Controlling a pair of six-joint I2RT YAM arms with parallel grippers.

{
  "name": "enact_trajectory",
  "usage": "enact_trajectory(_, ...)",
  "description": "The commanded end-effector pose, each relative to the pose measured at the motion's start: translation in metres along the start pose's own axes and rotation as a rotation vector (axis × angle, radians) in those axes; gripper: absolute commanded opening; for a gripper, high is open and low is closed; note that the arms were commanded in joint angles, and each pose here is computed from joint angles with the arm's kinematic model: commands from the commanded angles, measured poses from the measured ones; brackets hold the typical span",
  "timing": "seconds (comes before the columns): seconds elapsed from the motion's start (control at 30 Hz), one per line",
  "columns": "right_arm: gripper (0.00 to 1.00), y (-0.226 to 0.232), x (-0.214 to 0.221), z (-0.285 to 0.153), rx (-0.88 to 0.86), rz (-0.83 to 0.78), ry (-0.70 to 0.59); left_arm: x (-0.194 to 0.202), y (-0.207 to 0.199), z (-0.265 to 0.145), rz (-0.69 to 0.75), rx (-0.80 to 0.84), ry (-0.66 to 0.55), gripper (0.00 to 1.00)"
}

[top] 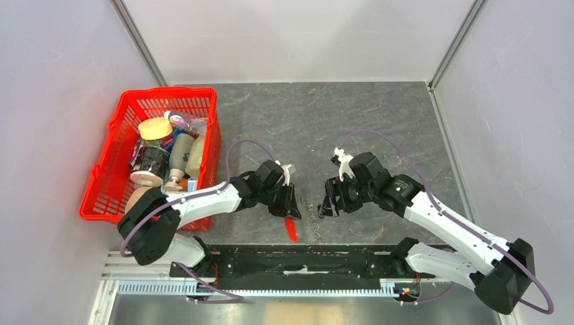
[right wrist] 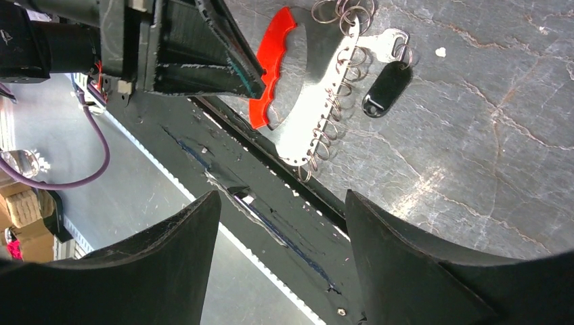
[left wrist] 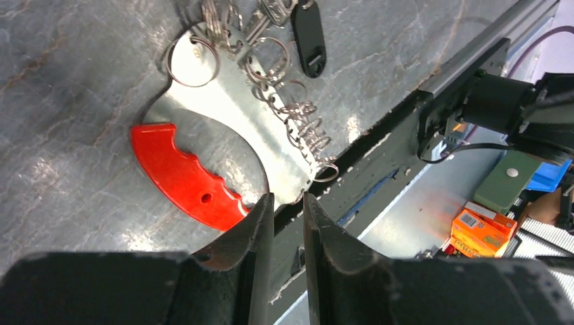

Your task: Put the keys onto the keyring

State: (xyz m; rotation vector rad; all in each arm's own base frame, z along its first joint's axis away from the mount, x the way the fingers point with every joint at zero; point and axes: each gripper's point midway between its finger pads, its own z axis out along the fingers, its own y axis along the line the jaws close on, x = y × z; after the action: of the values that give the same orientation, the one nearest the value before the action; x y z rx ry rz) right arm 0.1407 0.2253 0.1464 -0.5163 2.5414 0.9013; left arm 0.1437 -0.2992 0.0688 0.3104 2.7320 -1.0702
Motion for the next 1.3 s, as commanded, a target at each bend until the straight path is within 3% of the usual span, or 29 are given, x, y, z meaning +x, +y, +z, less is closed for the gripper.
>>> enact_trajectory(0.0,0.76,0.006,-0.008,-0.005,-0.019,-0.002,-0.056,-0.021,-0.008,0.010,0.013,0.031,-0.042,0.31)
enact_trajectory(0.5,0.76,0.005,-0.004,-0.006,-0.020,-0.007,-0.060,-0.028,0.027,0.038,-0.030,-0.059,-0.027,0.39)
enact_trajectory(0.97,0.76,-0.001,0.000,-0.007,0.000,-0.001,-0.063,-0.076,0.105,0.050,-0.238,-0.101,-0.139,0.37)
enact_trajectory(1.27,0.76,-0.006,0.004,0.000,0.021,0.000,-0.027,-0.078,0.130,0.045,-0.305,-0.114,-0.180,0.36)
